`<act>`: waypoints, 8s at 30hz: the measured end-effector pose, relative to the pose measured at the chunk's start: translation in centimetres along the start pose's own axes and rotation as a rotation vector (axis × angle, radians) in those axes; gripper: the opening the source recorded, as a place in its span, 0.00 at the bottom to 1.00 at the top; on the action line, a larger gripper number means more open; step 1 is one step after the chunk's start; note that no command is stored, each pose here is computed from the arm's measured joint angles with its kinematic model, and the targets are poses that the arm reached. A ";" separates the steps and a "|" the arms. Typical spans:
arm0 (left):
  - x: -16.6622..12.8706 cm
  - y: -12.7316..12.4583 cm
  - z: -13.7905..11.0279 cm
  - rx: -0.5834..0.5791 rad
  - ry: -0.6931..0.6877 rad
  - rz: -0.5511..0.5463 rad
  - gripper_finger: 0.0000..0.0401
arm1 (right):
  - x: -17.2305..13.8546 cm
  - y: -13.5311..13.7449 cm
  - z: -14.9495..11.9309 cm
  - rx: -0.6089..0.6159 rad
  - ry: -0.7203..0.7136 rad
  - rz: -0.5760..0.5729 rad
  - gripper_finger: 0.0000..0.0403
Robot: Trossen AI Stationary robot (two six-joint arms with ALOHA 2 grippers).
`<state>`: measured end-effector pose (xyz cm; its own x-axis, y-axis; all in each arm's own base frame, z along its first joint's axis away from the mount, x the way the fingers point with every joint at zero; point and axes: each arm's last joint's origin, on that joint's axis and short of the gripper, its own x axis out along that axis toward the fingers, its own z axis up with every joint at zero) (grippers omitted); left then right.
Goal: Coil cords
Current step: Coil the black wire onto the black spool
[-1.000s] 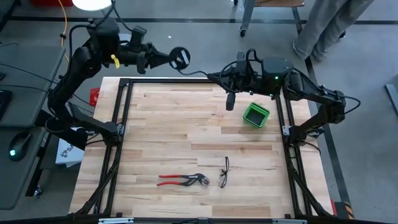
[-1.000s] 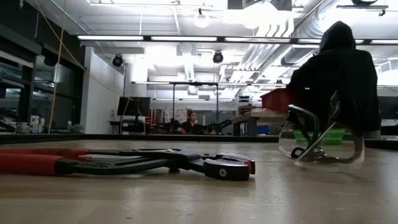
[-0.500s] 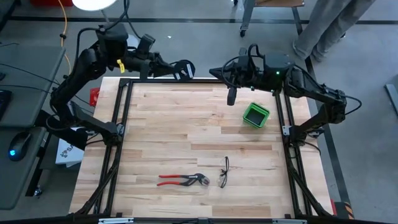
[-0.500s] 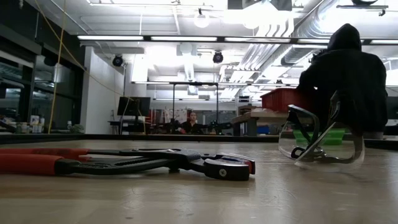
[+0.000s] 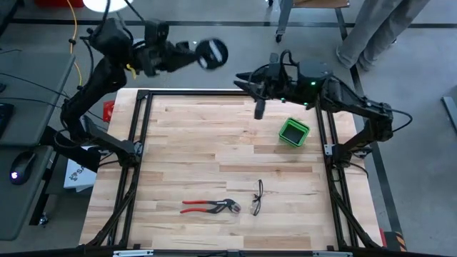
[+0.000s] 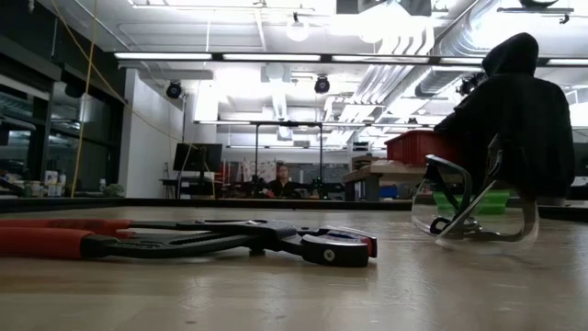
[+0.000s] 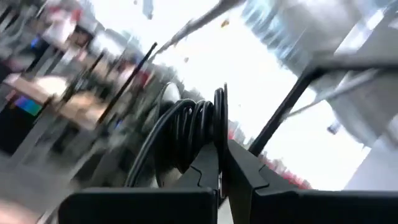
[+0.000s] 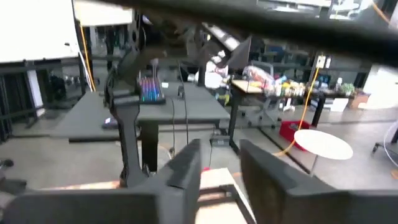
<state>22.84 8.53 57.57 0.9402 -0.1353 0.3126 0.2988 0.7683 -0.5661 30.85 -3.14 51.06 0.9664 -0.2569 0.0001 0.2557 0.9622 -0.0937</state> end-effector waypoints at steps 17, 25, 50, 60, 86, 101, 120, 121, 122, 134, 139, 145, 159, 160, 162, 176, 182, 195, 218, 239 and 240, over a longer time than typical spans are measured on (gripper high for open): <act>7.6 1.7 -2.6 -0.213 -0.300 -0.409 0.00 | 9.2 0.5 -2.9 0.073 -0.346 -0.026 0.48; 8.4 1.9 -3.4 -0.238 -0.299 -0.441 0.00 | 9.1 -0.1 -2.5 0.123 -0.396 0.035 0.48; 8.2 1.3 -3.3 -0.241 -0.313 -0.427 0.00 | 8.6 0.3 -1.6 0.131 -0.493 0.080 0.09; 6.7 2.8 -1.1 -0.076 -0.397 -0.382 0.00 | 7.7 1.6 -1.2 0.172 -0.432 0.149 0.01; -0.8 3.5 -1.0 -0.121 0.209 0.158 0.00 | -1.1 0.4 0.8 0.113 -0.033 0.181 0.00; 0.7 3.7 -4.0 -0.470 0.461 0.099 0.00 | -1.1 0.0 0.5 0.073 -0.014 0.183 0.00; 6.1 5.3 -7.5 -0.504 0.622 -0.120 0.00 | -0.6 0.2 0.3 0.024 -0.016 0.227 0.00; 6.4 5.3 -7.5 -0.491 0.616 -0.138 0.00 | -0.4 0.2 0.2 0.035 -0.020 0.229 0.01; 6.6 5.3 -7.6 -0.480 0.613 -0.154 0.00 | -0.3 0.2 0.2 0.043 -0.023 0.229 0.02; 7.3 5.2 -7.1 -0.356 0.546 -0.238 0.00 | 0.7 0.3 0.0 0.131 -0.040 0.221 0.37; 6.5 5.1 -6.3 -0.281 0.504 -0.219 0.00 | 0.6 0.2 -0.4 0.149 0.013 0.211 0.45; 5.4 5.5 -4.8 -0.177 0.398 -0.139 0.00 | 0.9 -0.1 -1.2 0.235 0.084 0.246 0.45; -0.7 5.4 -6.3 -0.083 0.608 0.310 0.00 | 1.1 -1.5 -3.8 0.169 0.317 0.175 0.46; -1.2 5.4 -6.6 -0.039 0.636 0.366 0.00 | 1.1 -1.4 -3.8 0.163 0.316 0.177 0.46; -2.1 5.4 -7.4 0.031 0.711 0.490 0.00 | 1.3 -1.4 -3.9 0.162 0.318 0.180 0.46; -4.0 10.8 -18.7 0.081 1.133 0.626 0.00 | 0.8 -1.3 -8.7 0.078 0.660 0.115 0.46; -4.8 13.1 -23.7 0.104 0.978 0.573 0.00 | -0.6 0.6 -16.3 0.226 0.811 0.174 0.46; -2.7 16.4 -29.6 0.495 0.955 0.580 0.00 | 1.6 3.4 -22.3 0.303 0.564 0.115 0.46; -1.2 15.3 -30.2 0.586 0.851 0.548 0.00 | 1.4 4.6 -22.7 0.133 0.606 0.246 0.36; -1.2 15.4 -30.2 0.476 0.795 0.613 0.01 | 1.7 4.8 -23.1 0.182 0.616 0.206 0.01; -1.3 15.4 -30.3 0.455 0.805 0.613 0.01 | 1.7 4.8 -23.1 0.198 0.622 0.207 0.01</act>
<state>31.16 1.56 25.36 0.7892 0.1069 -0.6047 -0.1866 0.9799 -0.0703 33.15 -1.05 27.61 0.8176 -0.0130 -0.5757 0.1235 0.9804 0.1533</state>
